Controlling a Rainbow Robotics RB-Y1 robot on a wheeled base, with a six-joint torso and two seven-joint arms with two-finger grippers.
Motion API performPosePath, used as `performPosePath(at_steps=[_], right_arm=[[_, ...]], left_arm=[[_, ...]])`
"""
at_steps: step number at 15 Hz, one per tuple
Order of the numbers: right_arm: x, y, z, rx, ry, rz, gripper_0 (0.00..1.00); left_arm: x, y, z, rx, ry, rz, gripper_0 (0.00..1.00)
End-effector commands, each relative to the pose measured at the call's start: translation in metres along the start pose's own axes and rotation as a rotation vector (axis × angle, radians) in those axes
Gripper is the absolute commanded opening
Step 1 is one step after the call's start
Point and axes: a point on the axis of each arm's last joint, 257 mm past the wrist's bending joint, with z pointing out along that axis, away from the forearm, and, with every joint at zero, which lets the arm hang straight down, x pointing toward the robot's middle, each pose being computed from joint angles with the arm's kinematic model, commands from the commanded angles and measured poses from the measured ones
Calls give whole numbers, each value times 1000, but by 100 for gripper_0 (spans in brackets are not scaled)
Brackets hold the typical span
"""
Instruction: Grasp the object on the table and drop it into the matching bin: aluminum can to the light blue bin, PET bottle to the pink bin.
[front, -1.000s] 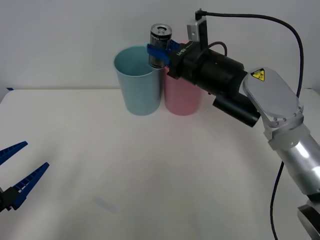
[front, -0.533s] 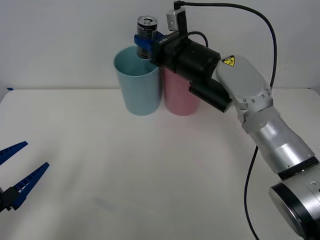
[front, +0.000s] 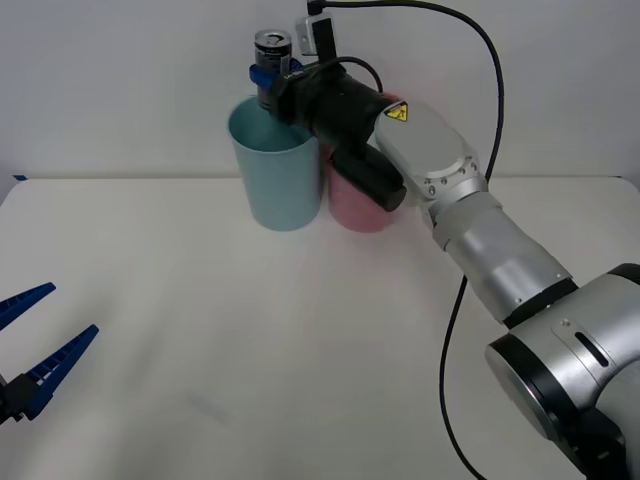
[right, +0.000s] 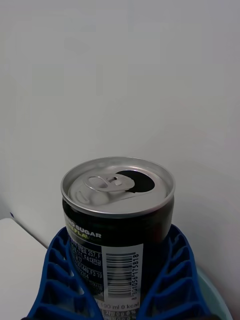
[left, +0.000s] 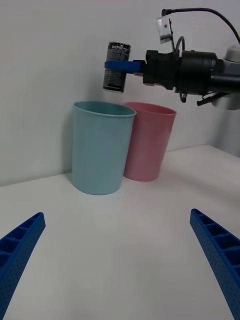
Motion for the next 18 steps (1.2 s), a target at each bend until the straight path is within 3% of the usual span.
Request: performPosePath(at_steps=[1, 5, 7, 8, 9, 10, 18], right_arm=[[0, 4, 4, 19, -7, -9, 0], [0, 8, 5, 14, -7, -18, 0], [0, 7, 5, 16, -8, -18, 6], [-1, 6, 5, 22, -10, -20, 20], [-1, 3, 5, 34, -14, -26, 87], [-1, 2, 5, 39, -14, -27, 100], [-2, 5, 2, 33, -24, -33, 100]], left_arm=[[0, 0, 0, 0, 0, 0, 100], [0, 0, 0, 0, 0, 0, 100], [0, 0, 0, 0, 0, 0, 100], [0, 0, 0, 0, 0, 0, 100], [0, 0, 0, 0, 0, 0, 100], [0, 0, 0, 0, 0, 0, 100], [0, 0, 0, 0, 0, 0, 100]])
